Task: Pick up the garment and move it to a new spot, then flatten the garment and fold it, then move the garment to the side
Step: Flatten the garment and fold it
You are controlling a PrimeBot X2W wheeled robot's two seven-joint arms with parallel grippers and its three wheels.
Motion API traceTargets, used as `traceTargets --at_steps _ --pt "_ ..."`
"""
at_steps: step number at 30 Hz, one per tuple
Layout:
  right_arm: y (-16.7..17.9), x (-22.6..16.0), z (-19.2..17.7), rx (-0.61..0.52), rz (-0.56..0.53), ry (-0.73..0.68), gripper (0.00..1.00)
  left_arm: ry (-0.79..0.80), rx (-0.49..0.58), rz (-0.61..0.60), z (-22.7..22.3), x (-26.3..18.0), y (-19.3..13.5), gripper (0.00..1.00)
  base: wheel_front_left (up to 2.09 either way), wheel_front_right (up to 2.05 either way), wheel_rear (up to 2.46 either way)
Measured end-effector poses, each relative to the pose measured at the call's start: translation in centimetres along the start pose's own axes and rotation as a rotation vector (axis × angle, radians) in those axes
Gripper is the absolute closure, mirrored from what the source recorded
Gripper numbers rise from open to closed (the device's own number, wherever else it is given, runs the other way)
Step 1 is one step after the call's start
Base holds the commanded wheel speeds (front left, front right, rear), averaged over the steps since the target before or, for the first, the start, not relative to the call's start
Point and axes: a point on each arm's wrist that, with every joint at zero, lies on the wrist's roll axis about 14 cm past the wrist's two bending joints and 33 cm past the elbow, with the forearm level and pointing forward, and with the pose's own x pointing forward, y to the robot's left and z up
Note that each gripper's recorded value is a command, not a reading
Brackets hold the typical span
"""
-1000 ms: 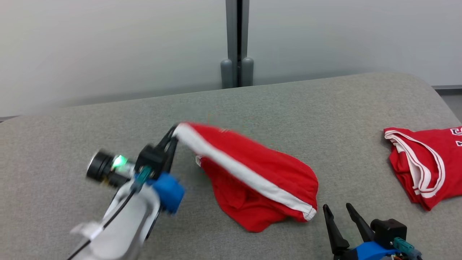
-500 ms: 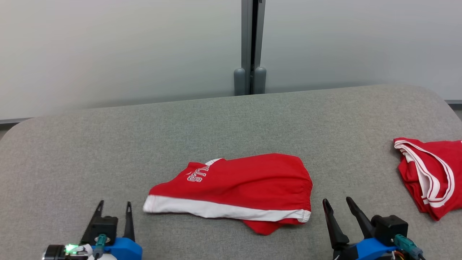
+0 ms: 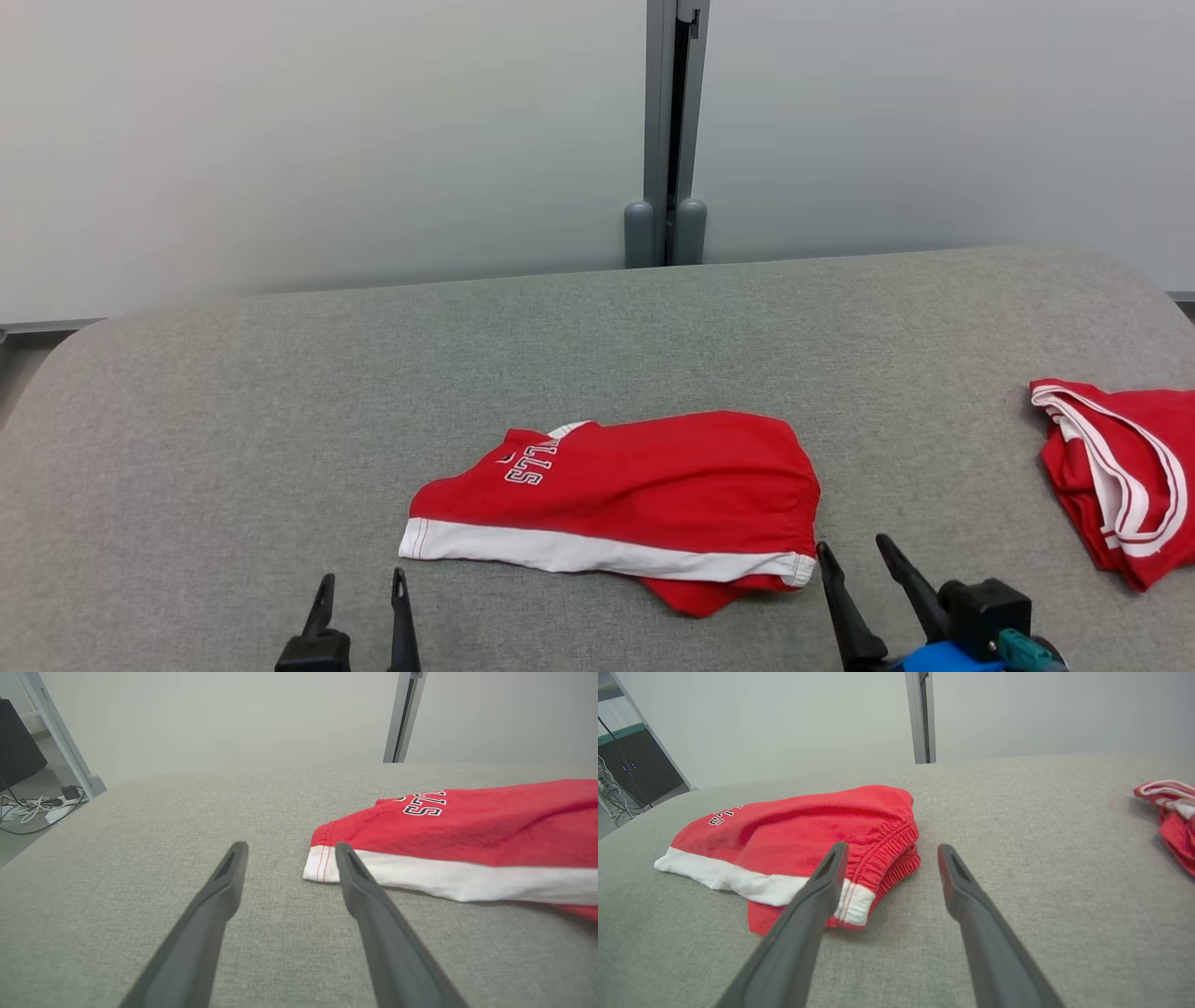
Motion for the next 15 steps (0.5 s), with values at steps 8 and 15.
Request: traceTargets --at_steps 8,15 --pt "0.8 -0.2 -2.3 0.009 0.024 0.076 0.0 0.013 0.013 -0.023 -0.6 -0.4 -0.2 0.0 0.0 0.0 0.0" --pt "1.9 0.3 -3.8 0.025 0.056 0.129 0.0 0.017 0.008 -0.017 -0.8 -0.3 0.2 0.0 0.0 0.0 0.0"
